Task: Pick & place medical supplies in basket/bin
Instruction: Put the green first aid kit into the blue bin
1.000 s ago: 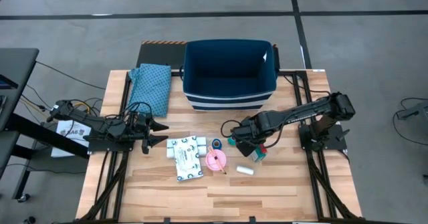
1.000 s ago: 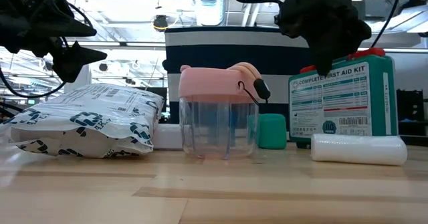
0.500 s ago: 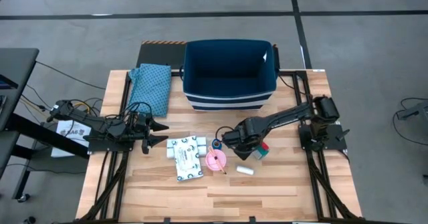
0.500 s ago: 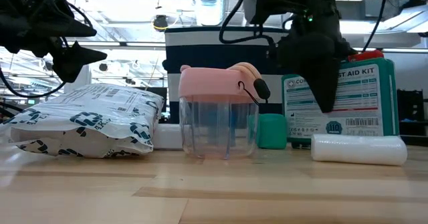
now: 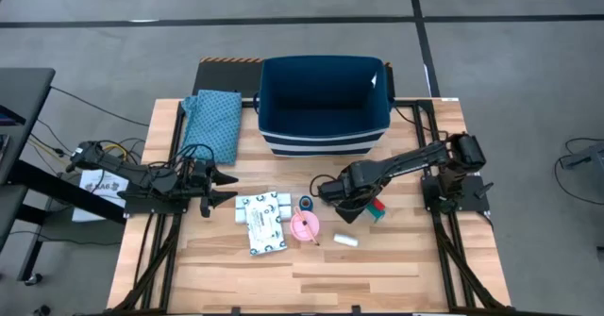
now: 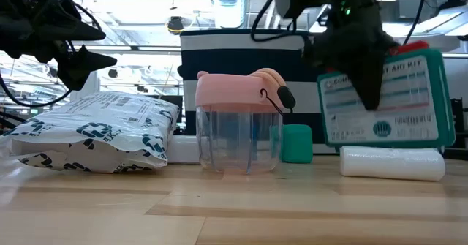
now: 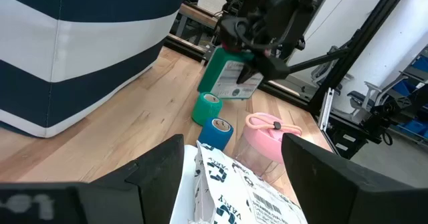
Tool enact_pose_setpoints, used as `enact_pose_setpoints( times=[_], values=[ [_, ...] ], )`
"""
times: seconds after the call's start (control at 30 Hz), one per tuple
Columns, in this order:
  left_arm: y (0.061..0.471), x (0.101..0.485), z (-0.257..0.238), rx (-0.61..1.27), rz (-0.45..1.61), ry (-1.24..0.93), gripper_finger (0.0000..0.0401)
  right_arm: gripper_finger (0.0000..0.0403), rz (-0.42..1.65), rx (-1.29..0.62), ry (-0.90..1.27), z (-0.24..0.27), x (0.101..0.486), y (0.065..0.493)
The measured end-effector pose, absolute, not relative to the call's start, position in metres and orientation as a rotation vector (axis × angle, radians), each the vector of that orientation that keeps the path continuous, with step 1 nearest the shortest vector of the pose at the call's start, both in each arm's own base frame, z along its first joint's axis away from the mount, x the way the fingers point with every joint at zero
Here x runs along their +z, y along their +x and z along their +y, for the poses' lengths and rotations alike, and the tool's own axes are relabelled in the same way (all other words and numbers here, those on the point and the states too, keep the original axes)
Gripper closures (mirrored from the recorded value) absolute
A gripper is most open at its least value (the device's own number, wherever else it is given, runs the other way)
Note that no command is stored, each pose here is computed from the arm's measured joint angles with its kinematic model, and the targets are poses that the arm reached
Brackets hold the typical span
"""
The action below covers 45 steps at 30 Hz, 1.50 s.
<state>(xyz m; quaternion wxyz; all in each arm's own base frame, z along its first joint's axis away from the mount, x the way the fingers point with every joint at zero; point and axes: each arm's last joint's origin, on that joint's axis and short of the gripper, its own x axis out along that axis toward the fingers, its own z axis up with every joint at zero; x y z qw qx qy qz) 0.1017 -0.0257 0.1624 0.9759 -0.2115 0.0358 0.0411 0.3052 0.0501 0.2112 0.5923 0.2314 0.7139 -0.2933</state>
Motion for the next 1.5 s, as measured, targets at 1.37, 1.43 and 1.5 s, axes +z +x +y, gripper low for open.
enact_pose_setpoints(
  times=[1.37, 1.43, 1.5],
  values=[
    [0.102, 0.162, -0.026, 0.083, 0.074, -0.426, 0.016, 0.022, 0.335, -0.171, 0.644, 0.023, 0.412, 0.301],
    [0.102, 0.162, -0.026, 0.083, 0.074, -0.426, 0.016, 0.0222, 0.28, -0.173, 0.592, 0.014, 0.427, 0.299],
    [0.102, 0.162, -0.026, 0.083, 0.074, -0.426, 0.016, 0.0221, 0.235, -0.183, 0.549, 0.005, 0.44, 0.297]
  ],
)
